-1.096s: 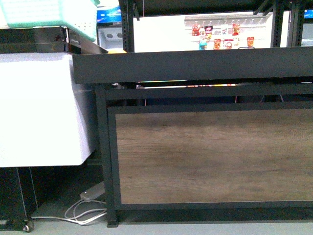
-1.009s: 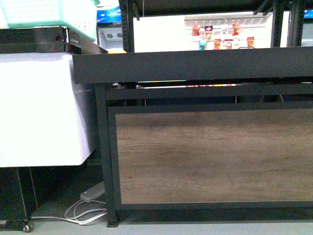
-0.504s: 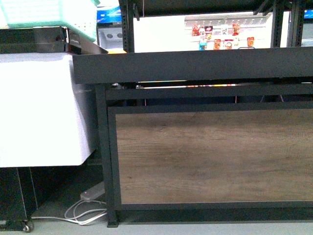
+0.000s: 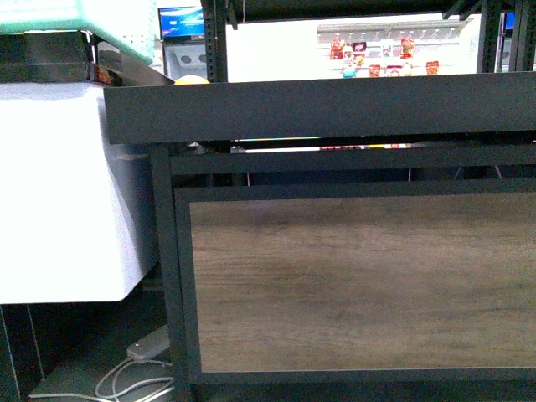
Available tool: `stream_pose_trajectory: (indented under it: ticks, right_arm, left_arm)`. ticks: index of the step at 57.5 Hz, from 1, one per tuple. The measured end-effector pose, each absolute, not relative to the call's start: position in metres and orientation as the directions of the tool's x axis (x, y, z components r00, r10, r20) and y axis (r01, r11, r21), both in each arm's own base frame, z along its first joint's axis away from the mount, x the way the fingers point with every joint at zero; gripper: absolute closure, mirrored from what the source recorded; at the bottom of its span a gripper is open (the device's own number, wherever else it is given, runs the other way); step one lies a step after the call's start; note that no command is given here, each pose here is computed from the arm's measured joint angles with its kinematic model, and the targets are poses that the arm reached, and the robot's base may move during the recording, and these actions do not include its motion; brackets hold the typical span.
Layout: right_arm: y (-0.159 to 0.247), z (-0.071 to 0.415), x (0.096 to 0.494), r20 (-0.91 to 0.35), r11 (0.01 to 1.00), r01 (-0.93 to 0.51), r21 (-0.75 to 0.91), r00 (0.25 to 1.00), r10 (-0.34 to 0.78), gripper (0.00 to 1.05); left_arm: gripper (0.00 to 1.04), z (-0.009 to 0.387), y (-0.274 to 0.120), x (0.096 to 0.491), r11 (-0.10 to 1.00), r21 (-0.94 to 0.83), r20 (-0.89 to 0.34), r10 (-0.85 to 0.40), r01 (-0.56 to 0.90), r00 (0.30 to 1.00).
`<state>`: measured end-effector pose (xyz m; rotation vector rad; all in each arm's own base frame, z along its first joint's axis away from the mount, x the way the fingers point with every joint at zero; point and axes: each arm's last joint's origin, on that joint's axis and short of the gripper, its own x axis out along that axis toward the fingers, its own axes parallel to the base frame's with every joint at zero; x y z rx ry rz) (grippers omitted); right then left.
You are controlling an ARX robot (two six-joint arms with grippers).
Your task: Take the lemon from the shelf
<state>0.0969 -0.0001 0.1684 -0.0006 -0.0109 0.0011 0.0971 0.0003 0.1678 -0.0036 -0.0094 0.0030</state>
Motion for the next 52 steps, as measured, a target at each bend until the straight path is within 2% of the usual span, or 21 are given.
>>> stream_pose_trajectory:
  ticks: [52]
  right_arm:
    - [-0.0001,0.1684,0.0969,0.011,1.000,-0.001,-0.001,1.000,0.001,0.07]
  left_arm:
    - [0.08,0.1678,0.0003,0.0972,1.000,-0.004,0.009,0.003,-0.003,1.000]
